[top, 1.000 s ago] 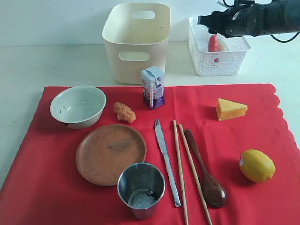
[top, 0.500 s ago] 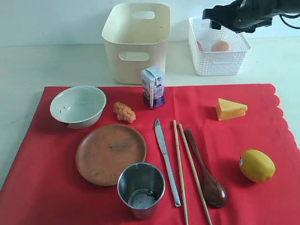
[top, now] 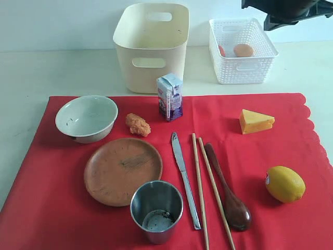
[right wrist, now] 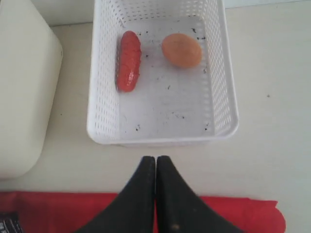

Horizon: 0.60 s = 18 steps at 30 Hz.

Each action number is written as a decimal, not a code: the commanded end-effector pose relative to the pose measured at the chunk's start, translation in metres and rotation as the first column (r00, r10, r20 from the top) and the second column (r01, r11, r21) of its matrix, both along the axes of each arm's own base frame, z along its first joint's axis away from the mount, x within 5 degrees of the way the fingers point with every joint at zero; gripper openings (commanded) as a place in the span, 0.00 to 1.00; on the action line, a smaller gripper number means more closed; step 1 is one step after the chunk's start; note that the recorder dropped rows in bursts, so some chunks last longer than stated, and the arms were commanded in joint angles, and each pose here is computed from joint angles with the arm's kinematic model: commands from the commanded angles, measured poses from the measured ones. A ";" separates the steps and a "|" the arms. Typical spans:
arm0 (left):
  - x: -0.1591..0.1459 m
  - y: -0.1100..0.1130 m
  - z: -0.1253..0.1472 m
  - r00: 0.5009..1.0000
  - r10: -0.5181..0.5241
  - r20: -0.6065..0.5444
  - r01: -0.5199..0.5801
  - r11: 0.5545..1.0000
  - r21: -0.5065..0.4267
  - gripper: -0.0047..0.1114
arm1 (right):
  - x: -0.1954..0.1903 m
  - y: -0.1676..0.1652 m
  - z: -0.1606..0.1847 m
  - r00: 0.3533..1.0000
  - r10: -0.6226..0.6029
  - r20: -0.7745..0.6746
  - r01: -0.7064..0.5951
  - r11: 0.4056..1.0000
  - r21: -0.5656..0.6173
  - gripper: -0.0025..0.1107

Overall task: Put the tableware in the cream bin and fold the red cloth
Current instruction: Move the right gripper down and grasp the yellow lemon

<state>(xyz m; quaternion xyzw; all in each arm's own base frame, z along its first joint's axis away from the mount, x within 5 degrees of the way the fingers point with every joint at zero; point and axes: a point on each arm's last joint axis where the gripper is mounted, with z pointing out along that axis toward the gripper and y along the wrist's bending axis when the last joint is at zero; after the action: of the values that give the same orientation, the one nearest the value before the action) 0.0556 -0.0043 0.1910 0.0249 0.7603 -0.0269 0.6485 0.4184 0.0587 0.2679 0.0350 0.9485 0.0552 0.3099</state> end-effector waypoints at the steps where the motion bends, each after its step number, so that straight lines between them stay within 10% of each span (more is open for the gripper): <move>1: 0.000 0.000 0.000 1.000 0.002 0.006 -0.002 1.000 0.001 0.05 | -0.030 -0.004 0.008 1.000 0.004 -0.010 -0.004 1.000 -0.004 0.02; 18: 0.000 0.000 0.001 1.000 0.002 0.008 -0.002 1.000 0.003 0.05 | -0.151 -0.012 -0.030 0.990 0.003 -0.141 0.003 0.999 0.046 0.02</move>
<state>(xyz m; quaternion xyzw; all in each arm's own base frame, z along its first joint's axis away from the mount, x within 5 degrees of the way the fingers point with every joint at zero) 0.0556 -0.0043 0.1910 0.0249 0.7603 -0.0269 0.6485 0.2798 0.0438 0.2443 0.0568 0.9652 0.0728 0.2448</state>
